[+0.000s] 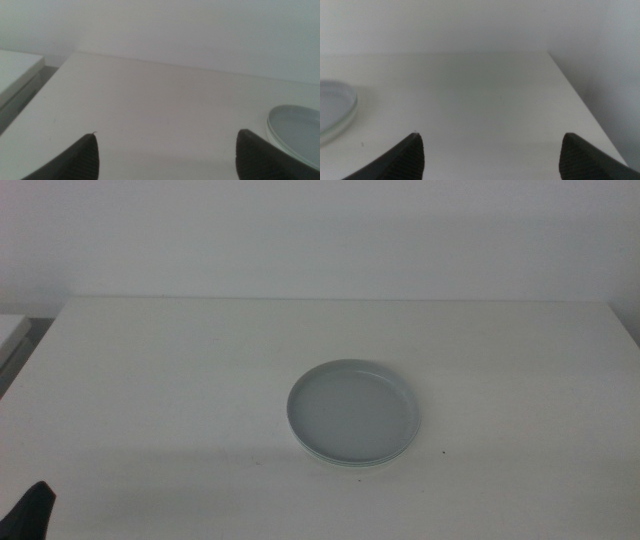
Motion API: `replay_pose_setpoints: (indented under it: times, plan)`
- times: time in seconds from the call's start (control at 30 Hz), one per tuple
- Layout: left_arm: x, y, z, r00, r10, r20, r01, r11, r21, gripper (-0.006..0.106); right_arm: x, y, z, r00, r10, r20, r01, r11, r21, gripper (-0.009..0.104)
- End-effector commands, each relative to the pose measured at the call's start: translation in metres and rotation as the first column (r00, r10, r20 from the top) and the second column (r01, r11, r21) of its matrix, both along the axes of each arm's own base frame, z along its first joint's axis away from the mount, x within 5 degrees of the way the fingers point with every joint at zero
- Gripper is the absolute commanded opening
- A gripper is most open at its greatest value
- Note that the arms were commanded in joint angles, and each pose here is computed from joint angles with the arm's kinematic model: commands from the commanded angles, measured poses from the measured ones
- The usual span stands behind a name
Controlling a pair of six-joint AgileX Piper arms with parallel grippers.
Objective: Stack the three bowls on top of each other.
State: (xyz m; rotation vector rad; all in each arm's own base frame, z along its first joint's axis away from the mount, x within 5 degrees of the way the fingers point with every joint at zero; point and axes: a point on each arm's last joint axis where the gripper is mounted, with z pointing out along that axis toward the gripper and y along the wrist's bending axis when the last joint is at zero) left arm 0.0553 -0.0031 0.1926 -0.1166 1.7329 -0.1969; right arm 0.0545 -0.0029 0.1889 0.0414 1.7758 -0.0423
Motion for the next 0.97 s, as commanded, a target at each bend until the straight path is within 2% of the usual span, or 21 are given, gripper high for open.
replay_pose_setpoints:
  times: [0.0,0.17,0.3,0.93]
  plan:
    - [0.0005,-0.0001,0.0025,0.999,0.000,0.050,0.000,1.000,-0.003,0.094,-0.0008,-0.0013,-0.0051,0.999,-0.012,-0.035,0.011,1.000,-0.027,0.093]
    - [0.0006,0.0004,0.0031,0.998,0.001,0.058,-0.002,1.000,0.027,0.094,0.0003,-0.0005,-0.0007,1.000,-0.009,0.017,0.009,1.000,-0.002,0.093]
    - [0.0006,0.0004,0.0031,0.998,0.001,0.058,-0.002,1.000,0.027,0.094,0.0008,0.0011,0.0021,0.999,-0.006,0.051,0.002,0.998,0.070,0.093]
    - [0.0009,0.0001,0.0062,0.996,-0.003,0.093,0.001,1.000,0.025,0.094,0.0010,0.0010,0.0033,0.998,-0.007,0.064,0.002,0.998,0.069,0.093]
